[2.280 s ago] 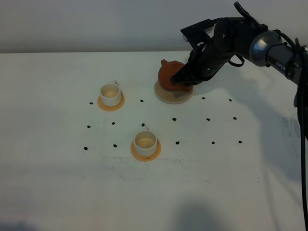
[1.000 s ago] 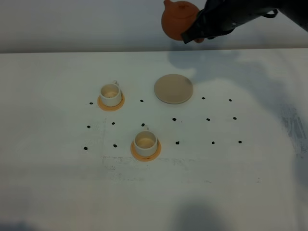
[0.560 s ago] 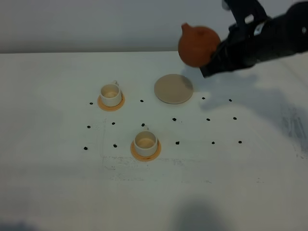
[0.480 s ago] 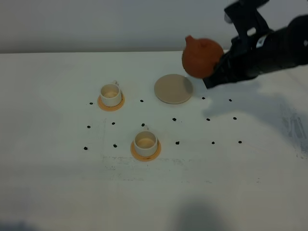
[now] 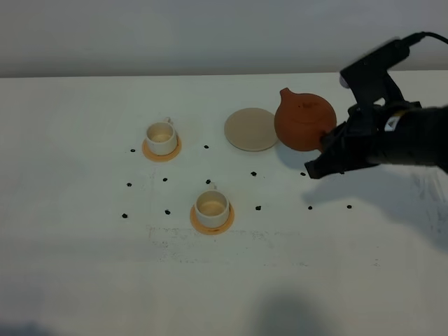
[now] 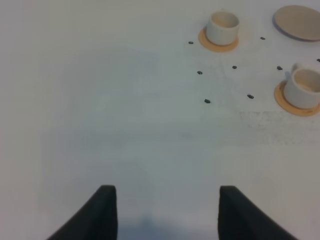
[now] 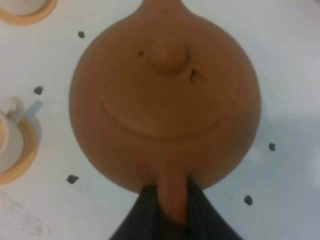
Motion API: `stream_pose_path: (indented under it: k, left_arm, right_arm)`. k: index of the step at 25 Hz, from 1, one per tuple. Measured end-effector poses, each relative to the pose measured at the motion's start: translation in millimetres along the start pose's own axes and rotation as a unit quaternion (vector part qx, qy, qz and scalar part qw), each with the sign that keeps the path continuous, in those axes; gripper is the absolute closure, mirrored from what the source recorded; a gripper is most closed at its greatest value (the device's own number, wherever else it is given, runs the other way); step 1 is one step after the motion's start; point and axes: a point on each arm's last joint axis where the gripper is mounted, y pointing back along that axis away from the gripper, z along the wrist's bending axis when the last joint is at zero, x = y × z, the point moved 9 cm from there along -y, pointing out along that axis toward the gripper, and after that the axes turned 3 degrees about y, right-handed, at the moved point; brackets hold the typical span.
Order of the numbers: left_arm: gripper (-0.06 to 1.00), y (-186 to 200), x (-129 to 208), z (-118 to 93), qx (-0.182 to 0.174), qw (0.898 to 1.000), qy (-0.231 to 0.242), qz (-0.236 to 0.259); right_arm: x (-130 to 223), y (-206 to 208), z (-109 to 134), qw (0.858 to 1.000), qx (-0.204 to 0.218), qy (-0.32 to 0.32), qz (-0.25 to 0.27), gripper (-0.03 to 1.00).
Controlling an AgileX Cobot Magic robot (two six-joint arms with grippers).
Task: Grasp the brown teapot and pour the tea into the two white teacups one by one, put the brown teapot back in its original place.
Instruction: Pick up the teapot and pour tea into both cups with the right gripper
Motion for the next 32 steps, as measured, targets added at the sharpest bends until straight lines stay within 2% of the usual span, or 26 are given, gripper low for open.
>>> stream_pose_path:
  k: [3, 6, 12, 16, 26, 32]
  left_arm:
    - [0.47, 0, 0, 0, 0.000, 1.000, 0.000, 0.000]
    - [0.47, 0, 0, 0, 0.000, 1.000, 0.000, 0.000]
    - [0.47, 0, 0, 0, 0.000, 1.000, 0.000, 0.000]
    - [0.47, 0, 0, 0, 0.000, 1.000, 0.000, 0.000]
    - [0.47, 0, 0, 0, 0.000, 1.000, 0.000, 0.000]
    - [0.47, 0, 0, 0, 0.000, 1.000, 0.000, 0.000]
  right_arm:
    - [5, 8, 2, 0.999, 0.014, 0.003, -0.030, 0.88]
    - [14, 11, 4, 0.999, 0.020, 0.003, -0.038, 0.88]
    - [35, 7, 22, 1.000, 0.000, 0.021, -0.014, 0.88]
    - [40, 7, 26, 0.999, -0.008, 0.046, -0.001, 0.88]
    - [38, 2, 60, 0.994, -0.045, 0.098, 0.001, 0.88]
    - [42, -13, 66, 0.988, -0.050, 0.147, 0.019, 0.88]
